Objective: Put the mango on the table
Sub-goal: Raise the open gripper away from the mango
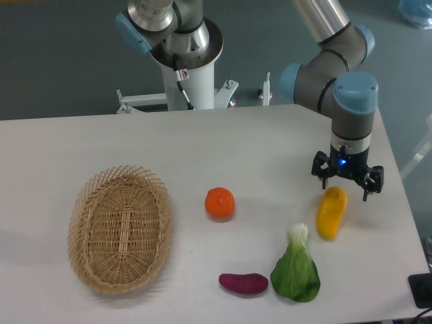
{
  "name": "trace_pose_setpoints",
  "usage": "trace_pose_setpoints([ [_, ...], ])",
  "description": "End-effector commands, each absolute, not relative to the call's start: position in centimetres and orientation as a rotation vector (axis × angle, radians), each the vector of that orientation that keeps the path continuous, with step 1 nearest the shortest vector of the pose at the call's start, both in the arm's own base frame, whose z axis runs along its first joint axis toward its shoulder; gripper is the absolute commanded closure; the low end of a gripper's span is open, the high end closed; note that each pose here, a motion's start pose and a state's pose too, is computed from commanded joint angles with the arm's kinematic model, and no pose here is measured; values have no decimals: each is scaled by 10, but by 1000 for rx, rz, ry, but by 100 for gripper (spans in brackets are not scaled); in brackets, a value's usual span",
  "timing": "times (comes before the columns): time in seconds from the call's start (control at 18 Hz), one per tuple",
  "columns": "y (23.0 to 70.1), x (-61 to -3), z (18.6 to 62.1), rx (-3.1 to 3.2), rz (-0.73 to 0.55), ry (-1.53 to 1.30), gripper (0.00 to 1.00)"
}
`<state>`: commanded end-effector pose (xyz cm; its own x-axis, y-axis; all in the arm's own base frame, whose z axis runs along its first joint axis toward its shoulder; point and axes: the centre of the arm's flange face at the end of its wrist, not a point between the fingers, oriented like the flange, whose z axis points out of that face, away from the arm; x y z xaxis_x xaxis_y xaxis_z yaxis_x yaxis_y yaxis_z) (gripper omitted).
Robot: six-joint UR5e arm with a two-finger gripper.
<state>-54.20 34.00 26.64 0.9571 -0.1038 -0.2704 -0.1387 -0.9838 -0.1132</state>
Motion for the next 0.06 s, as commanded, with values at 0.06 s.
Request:
trace_pose_setpoints([
  [0.06,338,-543,268,-2981,393,181,0],
])
